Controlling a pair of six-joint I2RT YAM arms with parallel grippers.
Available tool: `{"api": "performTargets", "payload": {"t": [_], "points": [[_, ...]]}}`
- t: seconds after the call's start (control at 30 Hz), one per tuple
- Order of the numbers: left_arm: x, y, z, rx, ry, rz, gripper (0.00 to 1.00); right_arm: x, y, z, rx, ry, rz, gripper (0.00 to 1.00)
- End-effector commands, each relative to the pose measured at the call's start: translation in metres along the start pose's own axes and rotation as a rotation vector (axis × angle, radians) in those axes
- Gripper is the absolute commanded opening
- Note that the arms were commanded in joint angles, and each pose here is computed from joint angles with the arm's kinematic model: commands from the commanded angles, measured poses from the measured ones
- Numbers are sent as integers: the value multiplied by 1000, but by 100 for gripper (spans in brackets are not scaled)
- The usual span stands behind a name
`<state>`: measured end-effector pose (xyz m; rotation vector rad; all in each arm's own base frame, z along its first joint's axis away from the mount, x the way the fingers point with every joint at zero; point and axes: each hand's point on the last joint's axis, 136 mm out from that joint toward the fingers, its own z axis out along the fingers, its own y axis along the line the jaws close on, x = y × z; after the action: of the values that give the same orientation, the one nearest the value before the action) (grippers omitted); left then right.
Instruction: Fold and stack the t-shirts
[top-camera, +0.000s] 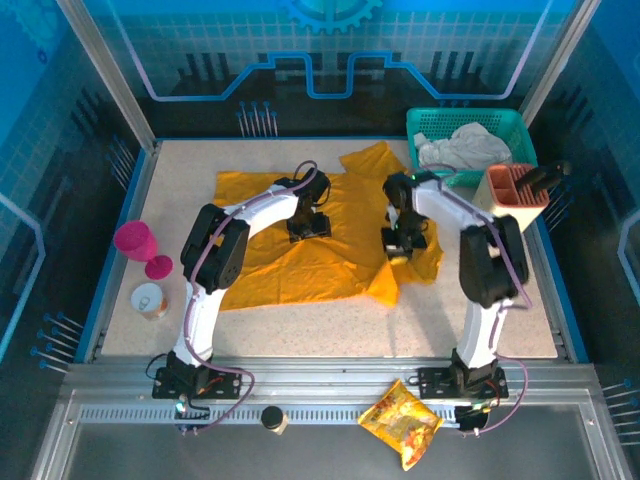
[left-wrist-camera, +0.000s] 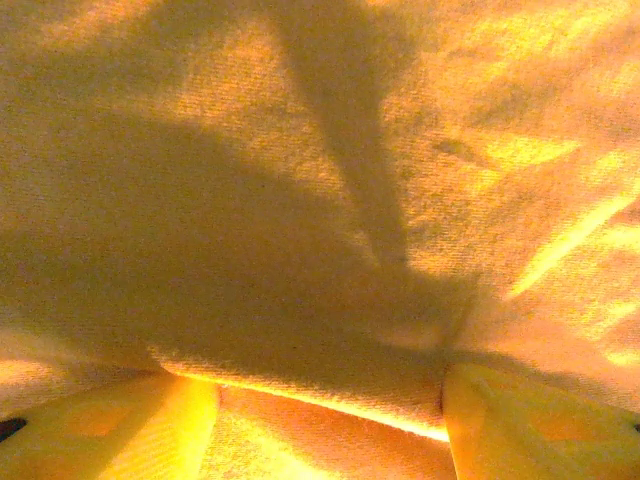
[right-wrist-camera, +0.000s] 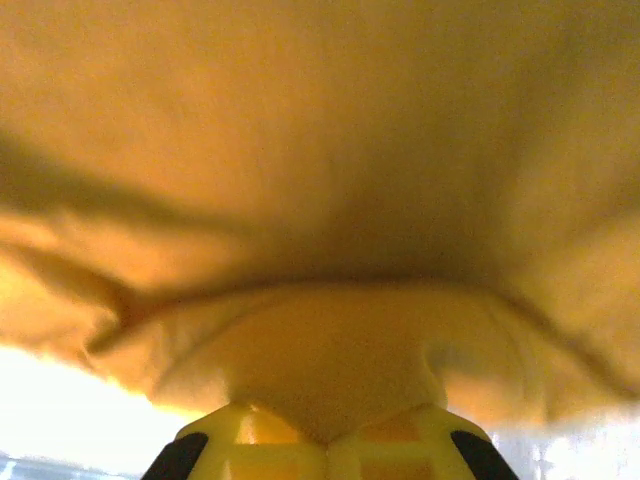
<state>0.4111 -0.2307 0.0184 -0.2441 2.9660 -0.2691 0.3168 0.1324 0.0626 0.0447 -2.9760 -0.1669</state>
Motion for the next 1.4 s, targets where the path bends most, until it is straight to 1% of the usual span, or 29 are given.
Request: {"api": "performTargets", "payload": {"t": [0.0,0.1,0.13,0.23,0.33,0.43,0.53,0.6,0.67,0.73,0.97,1.2,1.3,1.37], "points": [[6,26,15,-92,32,8,63,-40,-6,8,13,3,-25,14],[8,28,14,-97,32,9,63,-54,2,7,-1,-42,-15,37],[9,29,15,-100,36,8,63,-54,7,2,-14,-59,-16,41],[10,29,16,-99,38,12,63,-43,8,-15,21,-115,-13,45],[9,28,16,-94,38,15,63,-23,-3,-31,81,-173,8,44],[7,26,15,-86,32,14,63,-2,-12,-39,88,-222,43,43],[6,23,15,-77,32,11,63,15,-20,-32,82,-228,74,38],[5,22,15,-74,33,12,63,19,-24,-22,67,-217,89,35],[5,22,14,-72,34,14,63,18,-28,-9,52,-193,106,31],[5,22,13,-72,32,14,63,14,-31,-3,55,-186,113,30],[9,28,11,-86,30,8,63,-11,-33,10,66,-179,111,31],[10,29,11,-93,32,8,63,-18,-35,24,74,-152,109,30],[9,28,11,-94,33,12,63,-19,-36,27,75,-145,112,27],[8,28,10,-93,30,15,63,-18,-36,27,75,-144,111,21]]}}
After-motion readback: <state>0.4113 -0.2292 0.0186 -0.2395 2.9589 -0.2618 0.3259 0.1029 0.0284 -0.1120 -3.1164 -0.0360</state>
